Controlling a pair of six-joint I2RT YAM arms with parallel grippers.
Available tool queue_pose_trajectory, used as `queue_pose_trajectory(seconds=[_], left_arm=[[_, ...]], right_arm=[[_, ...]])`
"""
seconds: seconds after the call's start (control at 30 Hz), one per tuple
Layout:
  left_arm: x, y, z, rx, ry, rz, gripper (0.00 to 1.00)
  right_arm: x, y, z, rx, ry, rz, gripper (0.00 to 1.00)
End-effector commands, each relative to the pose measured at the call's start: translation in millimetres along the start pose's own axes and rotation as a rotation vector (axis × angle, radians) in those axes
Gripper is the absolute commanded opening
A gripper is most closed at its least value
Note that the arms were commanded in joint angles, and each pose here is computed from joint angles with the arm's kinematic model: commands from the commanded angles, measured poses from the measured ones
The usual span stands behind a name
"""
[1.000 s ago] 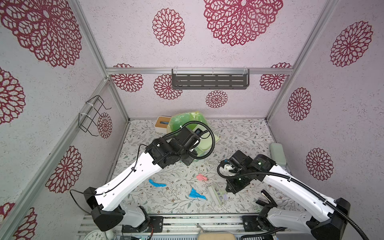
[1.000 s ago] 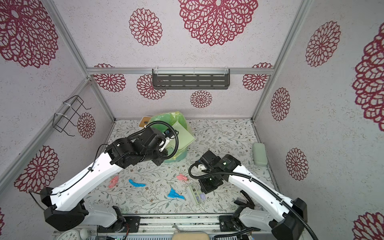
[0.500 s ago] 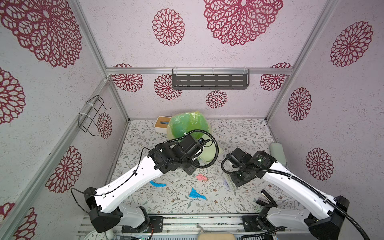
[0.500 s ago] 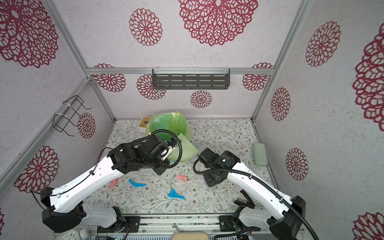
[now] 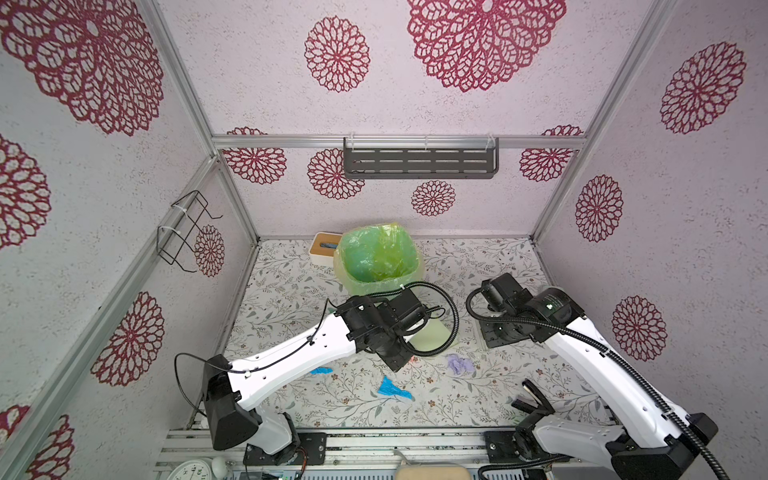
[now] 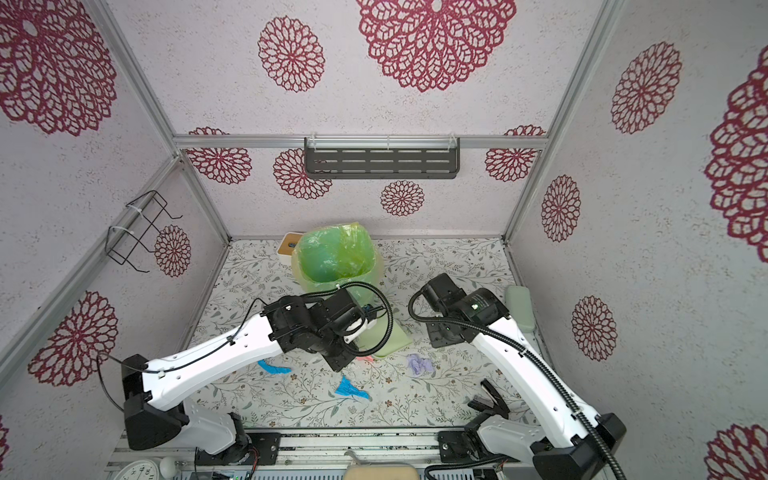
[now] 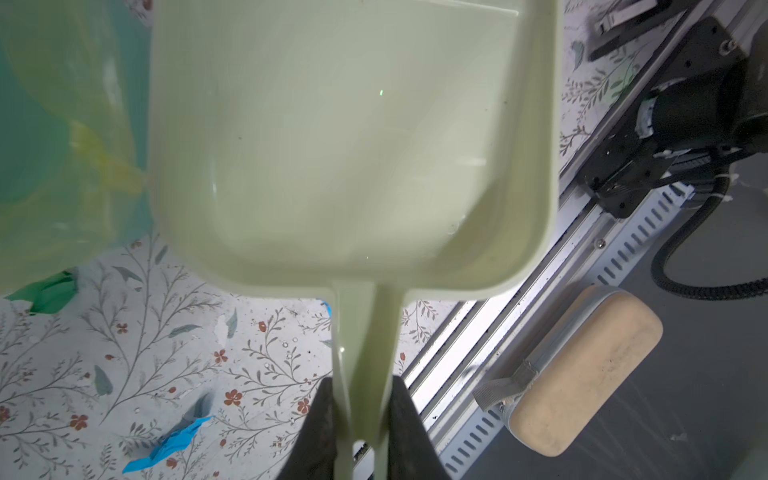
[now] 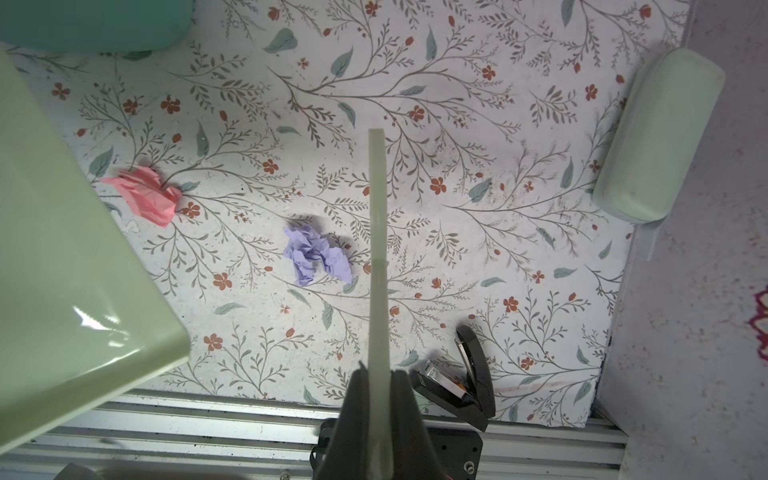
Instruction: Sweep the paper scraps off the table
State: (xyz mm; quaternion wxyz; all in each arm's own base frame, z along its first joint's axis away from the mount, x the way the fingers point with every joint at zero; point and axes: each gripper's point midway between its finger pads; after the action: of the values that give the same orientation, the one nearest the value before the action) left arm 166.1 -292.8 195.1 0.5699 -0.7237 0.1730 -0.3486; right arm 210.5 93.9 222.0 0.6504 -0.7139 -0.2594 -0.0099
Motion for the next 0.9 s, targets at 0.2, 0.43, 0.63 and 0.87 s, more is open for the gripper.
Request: queue_pose_trajectory(seconds=[0.2, 0.43, 0.63, 0.87], left_arm=[[-26.4, 44.7, -22.6, -0.051, 0.05, 0.16, 0.12], [-38.0, 68.0, -19.4, -0.027, 0.073, 0.231, 0.12], [-38.7, 80.3, -13.8, 0.007, 0.108, 0.266, 0.12], [-35.6, 87.1, -9.2, 0.038, 0.162, 0.293, 0.12]], right_arm=[[-3.3, 17.5, 3.7, 0.03, -0.003, 0.003, 0.0], [-0.8, 26.9, 8.2, 0.037, -0.013, 0.023, 0.0], [-4.0, 32.7, 10.4, 0.041, 0.007, 0.059, 0.0], [-13.2, 37.6, 11.7, 0.047, 0.038, 0.075, 0.0]])
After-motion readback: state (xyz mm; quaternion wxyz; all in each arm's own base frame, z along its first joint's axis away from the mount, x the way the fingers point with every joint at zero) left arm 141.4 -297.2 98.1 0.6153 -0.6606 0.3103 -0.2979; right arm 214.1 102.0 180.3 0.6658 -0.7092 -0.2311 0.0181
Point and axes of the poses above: each gripper's point midway between its finger pads, its own y axis out along the fingers, its own z axis along the line the jaws close on, x = y × z, and after that the axes turned 7 degrees about -y, right-handed
